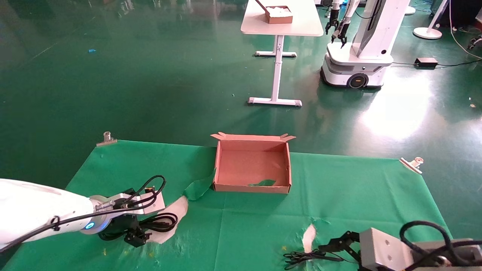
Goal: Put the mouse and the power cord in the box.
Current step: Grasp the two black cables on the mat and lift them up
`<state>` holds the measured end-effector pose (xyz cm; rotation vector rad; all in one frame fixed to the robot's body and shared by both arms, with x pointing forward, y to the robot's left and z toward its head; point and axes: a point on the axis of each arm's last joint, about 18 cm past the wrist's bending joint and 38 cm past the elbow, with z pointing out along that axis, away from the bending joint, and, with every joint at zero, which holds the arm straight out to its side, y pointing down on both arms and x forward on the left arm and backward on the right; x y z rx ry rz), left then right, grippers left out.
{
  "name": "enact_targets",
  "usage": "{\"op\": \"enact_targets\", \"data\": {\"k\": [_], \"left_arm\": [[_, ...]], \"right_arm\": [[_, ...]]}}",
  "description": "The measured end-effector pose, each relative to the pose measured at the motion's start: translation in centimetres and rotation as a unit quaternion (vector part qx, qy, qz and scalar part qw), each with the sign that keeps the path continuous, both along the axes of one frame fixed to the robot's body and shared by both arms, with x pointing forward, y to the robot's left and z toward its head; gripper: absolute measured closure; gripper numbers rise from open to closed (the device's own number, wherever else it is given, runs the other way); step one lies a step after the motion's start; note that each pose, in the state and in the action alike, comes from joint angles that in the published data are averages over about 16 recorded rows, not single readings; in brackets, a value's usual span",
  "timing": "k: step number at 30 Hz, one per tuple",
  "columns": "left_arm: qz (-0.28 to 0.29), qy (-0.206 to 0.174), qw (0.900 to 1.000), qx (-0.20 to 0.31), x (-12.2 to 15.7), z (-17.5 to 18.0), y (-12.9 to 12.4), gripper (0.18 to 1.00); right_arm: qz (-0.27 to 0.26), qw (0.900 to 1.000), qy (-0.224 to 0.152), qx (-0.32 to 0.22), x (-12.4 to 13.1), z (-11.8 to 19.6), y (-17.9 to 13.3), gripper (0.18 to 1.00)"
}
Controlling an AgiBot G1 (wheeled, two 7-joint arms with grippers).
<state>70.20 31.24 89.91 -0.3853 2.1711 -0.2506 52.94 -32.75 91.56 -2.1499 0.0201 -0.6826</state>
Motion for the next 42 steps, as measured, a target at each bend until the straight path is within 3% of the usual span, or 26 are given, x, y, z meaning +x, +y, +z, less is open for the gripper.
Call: {"op": "enact_targets", "data": {"k": [11,17,27,33,42], "left_arm": [[0.013,-0.004,0.9999,-0.009,1.3,0.1,0.2,0.184],[0.013,-0.006,0.9998,-0.011,1.6,0.2,0.2,0.184],[0.012,-0.006,0.9998,-0.012,1.7,0.2,0.3,0.184],[0.012,-0.005,0.9998,-0.012,1.7,0.2,0.3,0.184],[0.012,-0.005,0.9998,-0.012,1.7,0.2,0.3,0.185]], "right_arm": [[-0.031,0.999,0.003,-0.033,1.3,-0.8,-0.5,0.178],[-0.067,0.993,0.004,-0.096,4.5,-1.7,0.0,0.178],[-0.104,0.973,-0.009,-0.206,11.6,-2.1,2.9,0.178],[-0.109,0.967,-0.008,-0.23,14.3,-2.7,4.2,0.178],[-0.12,0.966,0.001,-0.228,16.0,-3.5,4.7,0.183]]}}
